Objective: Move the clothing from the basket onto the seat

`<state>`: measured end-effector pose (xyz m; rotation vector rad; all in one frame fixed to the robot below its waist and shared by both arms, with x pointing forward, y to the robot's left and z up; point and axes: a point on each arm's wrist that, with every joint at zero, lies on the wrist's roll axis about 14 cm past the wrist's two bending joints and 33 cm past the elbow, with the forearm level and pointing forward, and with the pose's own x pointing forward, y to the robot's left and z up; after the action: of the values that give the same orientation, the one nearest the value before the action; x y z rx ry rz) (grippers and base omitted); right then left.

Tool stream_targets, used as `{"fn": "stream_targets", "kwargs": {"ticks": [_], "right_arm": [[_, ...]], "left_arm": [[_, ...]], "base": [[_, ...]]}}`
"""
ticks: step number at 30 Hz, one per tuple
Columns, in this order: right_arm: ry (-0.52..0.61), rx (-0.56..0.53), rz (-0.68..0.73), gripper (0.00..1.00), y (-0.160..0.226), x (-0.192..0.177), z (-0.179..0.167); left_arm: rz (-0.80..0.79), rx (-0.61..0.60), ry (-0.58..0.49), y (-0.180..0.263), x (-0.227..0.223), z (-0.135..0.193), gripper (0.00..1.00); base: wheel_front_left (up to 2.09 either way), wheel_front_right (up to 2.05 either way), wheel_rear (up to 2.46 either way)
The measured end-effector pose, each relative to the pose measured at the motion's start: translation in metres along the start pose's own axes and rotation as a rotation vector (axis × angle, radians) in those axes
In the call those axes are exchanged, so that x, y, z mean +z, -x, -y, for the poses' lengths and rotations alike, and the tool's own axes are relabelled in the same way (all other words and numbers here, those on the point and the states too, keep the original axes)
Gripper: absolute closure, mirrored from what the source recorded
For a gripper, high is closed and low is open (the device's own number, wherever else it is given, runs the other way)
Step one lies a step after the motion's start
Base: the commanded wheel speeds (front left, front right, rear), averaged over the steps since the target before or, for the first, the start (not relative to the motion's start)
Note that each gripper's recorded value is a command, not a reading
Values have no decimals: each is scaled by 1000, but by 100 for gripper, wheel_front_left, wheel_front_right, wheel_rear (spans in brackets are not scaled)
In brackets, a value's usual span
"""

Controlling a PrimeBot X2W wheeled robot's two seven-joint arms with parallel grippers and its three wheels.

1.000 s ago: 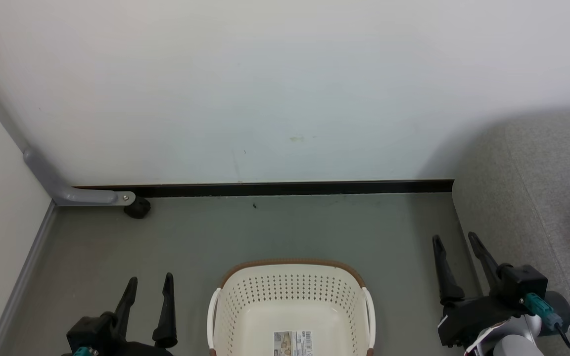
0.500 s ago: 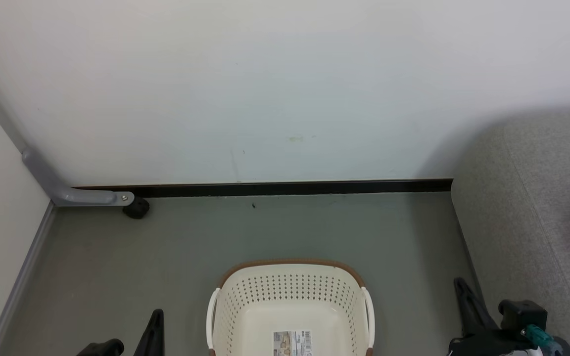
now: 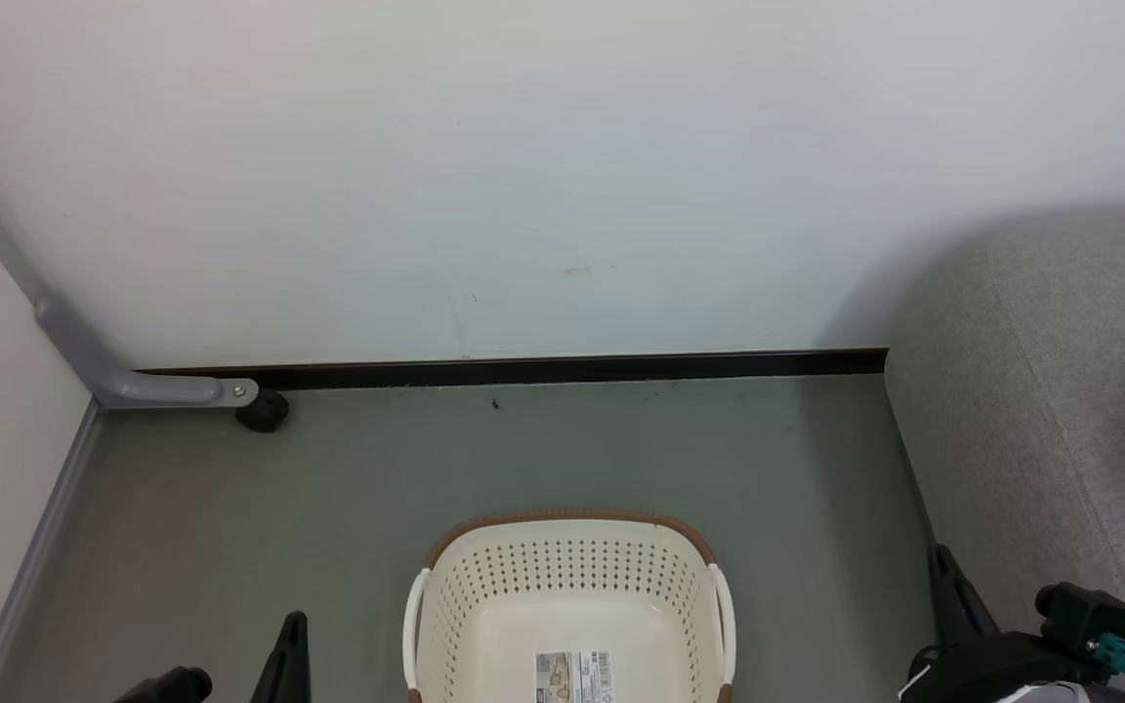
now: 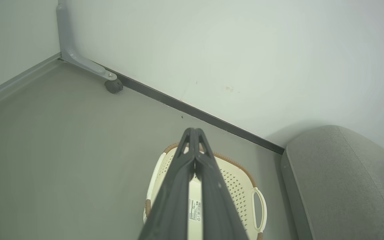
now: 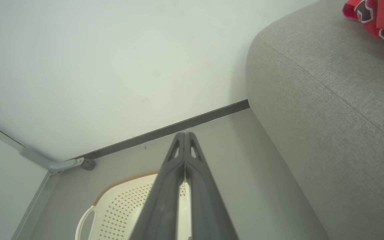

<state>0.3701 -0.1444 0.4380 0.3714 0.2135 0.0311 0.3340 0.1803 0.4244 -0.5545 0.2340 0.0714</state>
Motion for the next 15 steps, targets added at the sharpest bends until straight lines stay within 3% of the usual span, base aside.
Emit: {"fn": "stream_targets", "kwargs": {"ticks": [15], "right_arm": [[-236, -43, -2, 100, -1, 7, 12]], "left_arm": [[-4, 12, 197, -7, 7, 0, 100]], "base": [[0, 0, 0]]}}
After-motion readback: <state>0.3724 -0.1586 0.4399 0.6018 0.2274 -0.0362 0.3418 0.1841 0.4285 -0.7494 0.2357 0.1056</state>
